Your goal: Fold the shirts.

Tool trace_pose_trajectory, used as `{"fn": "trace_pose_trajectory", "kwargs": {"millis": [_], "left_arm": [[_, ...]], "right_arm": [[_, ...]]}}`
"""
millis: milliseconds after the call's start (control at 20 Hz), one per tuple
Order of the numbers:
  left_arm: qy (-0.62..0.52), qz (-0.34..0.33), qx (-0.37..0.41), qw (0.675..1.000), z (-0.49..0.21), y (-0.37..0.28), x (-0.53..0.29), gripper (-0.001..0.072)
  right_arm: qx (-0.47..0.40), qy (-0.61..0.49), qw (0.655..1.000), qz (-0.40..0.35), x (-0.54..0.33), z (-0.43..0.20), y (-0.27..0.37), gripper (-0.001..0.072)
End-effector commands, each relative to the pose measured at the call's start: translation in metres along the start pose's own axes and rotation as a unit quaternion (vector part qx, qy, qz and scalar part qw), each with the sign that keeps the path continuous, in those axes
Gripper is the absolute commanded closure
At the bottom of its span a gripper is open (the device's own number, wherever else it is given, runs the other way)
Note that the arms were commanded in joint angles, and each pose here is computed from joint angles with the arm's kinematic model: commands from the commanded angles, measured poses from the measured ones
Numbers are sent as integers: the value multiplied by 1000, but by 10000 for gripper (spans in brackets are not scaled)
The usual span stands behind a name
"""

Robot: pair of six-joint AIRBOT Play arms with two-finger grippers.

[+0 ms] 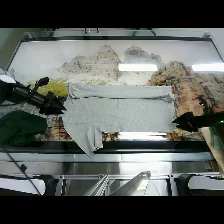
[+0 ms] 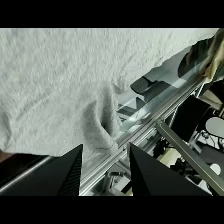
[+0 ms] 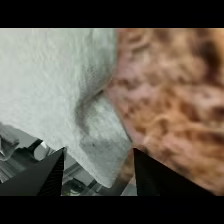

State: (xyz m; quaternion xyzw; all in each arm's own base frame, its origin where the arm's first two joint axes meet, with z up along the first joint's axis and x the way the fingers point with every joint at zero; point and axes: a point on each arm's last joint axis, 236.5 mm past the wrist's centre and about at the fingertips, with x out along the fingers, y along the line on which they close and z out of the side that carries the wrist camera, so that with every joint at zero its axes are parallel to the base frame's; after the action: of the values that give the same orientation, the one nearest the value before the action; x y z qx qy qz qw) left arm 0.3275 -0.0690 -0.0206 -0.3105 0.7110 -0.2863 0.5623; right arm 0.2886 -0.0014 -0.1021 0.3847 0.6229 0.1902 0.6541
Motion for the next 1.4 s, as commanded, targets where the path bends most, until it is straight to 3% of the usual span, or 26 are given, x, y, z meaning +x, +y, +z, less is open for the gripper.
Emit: {"fn": "trace_pose_trajectory", "kwargs": {"millis": [0, 50, 100, 150, 400, 600, 850, 1200, 1250, 1350], "left_arm": [[-25, -12, -40, 999, -46, 15, 15, 403], [-30, -14, -53, 998, -57, 18, 19, 403], [-33, -16, -66, 997, -69, 21, 24, 403], [-33, -19, -79, 996, -79, 23, 30, 402], [-59, -9, -129, 990, -112, 37, 60, 403], [-143, 34, -159, 976, -106, 70, 78, 402], [-173, 32, -209, 962, -102, 91, 101, 402], [-169, 13, -123, 978, -57, 54, 139, 436], [-162, 10, -116, 980, -56, 49, 140, 452], [-160, -2, -106, 982, -57, 41, 134, 631]], "right_arm": [[-16, -5, 1000, 2, 18, -7, -1, 233], [-23, -12, 1000, 14, 21, -2, 7, 330], [-26, -21, 999, 25, 24, 2, 15, 646], [-24, -31, 999, 33, 24, 8, 20, 697], [-11, -41, 998, 53, 23, 12, 29, 697], [-12, -39, 998, 54, 23, 12, 30, 697], [-11, -41, 998, 53, 23, 12, 30, 697], [-6, -49, 996, 78, 21, 16, 41, 697], [-7, -42, 996, 82, 21, 13, 43, 697], [-6, -31, 995, 96, 18, 7, 48, 697]]}}
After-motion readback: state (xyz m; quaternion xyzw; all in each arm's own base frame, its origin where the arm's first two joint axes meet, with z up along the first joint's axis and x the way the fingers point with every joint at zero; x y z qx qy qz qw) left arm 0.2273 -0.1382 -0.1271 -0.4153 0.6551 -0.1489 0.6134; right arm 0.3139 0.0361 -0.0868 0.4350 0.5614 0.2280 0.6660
